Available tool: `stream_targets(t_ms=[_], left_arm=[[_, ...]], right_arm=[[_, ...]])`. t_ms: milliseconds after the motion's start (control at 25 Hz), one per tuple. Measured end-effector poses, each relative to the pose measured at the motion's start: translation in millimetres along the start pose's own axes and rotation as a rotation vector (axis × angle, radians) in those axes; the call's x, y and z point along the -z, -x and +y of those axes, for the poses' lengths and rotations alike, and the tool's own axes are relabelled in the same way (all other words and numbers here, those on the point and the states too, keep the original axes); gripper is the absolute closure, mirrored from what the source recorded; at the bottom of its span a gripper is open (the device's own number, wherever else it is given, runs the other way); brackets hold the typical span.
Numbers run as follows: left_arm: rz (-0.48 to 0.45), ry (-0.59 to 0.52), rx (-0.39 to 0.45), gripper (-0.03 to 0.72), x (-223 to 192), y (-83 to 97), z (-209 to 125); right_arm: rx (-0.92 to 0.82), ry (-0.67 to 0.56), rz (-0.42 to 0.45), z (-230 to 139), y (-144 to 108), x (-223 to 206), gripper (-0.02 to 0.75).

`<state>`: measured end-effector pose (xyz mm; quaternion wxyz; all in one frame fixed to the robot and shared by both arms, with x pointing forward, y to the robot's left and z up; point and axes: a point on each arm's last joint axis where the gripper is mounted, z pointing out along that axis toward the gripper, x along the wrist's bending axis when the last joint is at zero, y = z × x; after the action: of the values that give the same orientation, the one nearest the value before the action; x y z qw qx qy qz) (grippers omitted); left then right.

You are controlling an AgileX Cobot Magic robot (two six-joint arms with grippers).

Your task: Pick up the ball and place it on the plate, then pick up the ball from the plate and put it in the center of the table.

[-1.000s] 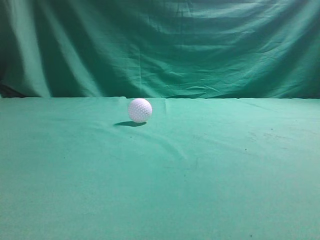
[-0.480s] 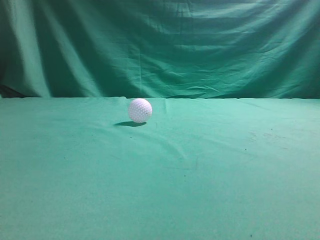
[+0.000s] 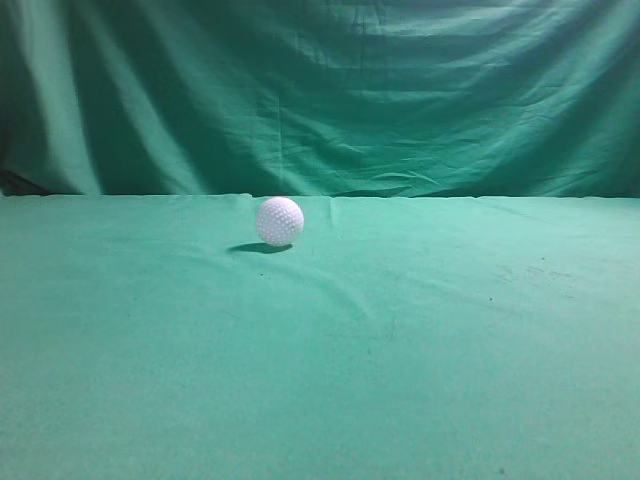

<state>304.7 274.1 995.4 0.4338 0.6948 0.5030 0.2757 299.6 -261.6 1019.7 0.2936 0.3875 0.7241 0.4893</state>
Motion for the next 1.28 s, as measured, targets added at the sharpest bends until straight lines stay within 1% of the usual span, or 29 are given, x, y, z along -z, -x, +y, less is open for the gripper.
stream_targets(t_ms=[120,280,520,720,840,1080,1280], left_arm=[[0.000,0.000,0.000,0.688,0.0,0.0,0.0],[0.000,0.000,0.000,0.688,0.0,0.0,0.0],[0.000,0.000,0.000,0.688,0.0,0.0,0.0],[0.000,0.000,0.000,0.688,0.0,0.0,0.0],[0.000,0.000,0.000,0.688,0.0,0.0,0.0],[0.000,0.000,0.000,0.688,0.0,0.0,0.0],[0.000,0.000,0.000,0.688,0.0,0.0,0.0]], right_arm=[[-0.007,0.013,-0.073,-2.6,4.2,6.6,0.690],[-0.063,0.032,-0.161,-17.0,7.3,8.0,0.690],[-0.133,0.083,-0.258,-45.5,10.4,1.2,0.690],[-0.169,0.100,-0.333,-66.2,13.6,-4.7,0.690],[-0.186,0.111,-0.377,-70.8,15.4,-4.8,0.690],[-0.186,0.103,-0.390,-72.1,16.0,-4.9,0.690],[-0.168,0.048,-0.374,-76.5,14.2,-5.8,0.690]])
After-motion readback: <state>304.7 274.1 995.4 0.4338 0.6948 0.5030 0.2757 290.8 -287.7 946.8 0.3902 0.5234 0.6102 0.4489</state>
